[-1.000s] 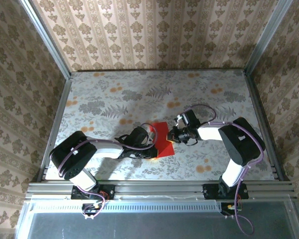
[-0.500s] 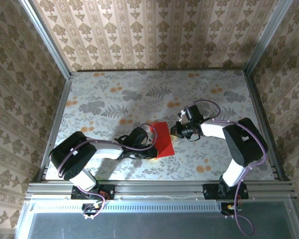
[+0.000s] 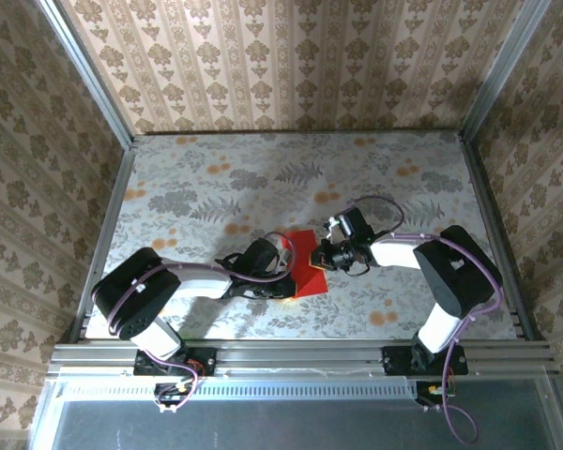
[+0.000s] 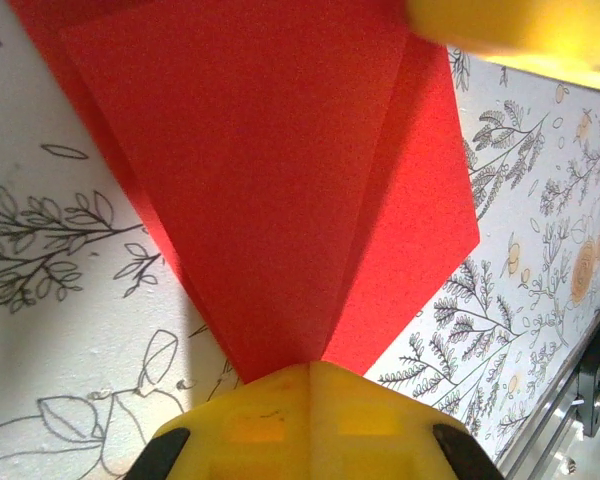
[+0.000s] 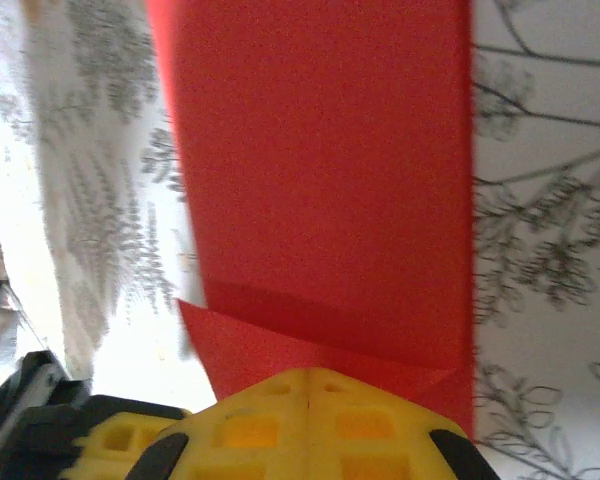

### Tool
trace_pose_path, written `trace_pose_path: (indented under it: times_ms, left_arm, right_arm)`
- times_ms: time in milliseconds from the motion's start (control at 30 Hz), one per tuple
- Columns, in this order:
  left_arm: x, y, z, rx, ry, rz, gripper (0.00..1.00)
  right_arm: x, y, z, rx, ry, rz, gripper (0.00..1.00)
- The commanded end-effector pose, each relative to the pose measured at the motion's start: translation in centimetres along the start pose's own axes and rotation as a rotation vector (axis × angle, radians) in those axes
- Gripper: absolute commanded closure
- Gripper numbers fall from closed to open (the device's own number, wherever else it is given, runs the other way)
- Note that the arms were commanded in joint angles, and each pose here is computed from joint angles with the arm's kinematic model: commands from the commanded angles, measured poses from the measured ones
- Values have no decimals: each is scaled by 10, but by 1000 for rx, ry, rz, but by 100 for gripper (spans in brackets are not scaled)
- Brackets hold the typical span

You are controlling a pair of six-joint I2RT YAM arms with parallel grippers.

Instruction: Fold a paper plane with a square sheet of paper (fold left side to right side)

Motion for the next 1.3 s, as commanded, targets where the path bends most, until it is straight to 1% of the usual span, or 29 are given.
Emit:
trace_pose_path:
  times_ms: [0,300,433,700,833,1033,1267]
  left_arm:
    - [-2,-3,3,30,2,31,100]
    - [17,-11,-23,-34,48,9,100]
    - [26,-10,-31,-55,68,5,100]
    - [33,6,-29,-62,73,25,100]
    - [35,12,-23,-41,74,28,100]
    - [23,16,-8,-4,47,50,100]
    - [-1,13,8,26,14,79,100]
  right_arm:
    - [-6,6,-19,-62,33,21,100]
    - [-17,6,-43,-162,63,42,100]
    - [-18,4,-44,-170,68,38,100]
    - [-21,5,-47,-178,74,49,100]
    - [-23,5,-49,-184,76,53,100]
    - [-25,3,-54,-215,74,63,100]
    - [-25,2,-58,-245,69,69,100]
Point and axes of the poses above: each hand's point on the last joint's axis, 136 mm out from that joint toward the fingers, its own y axis out along the fingers, its own z axis along the line the jaws close on, x = y × z, the point moved 1 cm from there along -y, back along the fingers, and after that the axes turned 2 degrees about y, right-handed, at the moved point
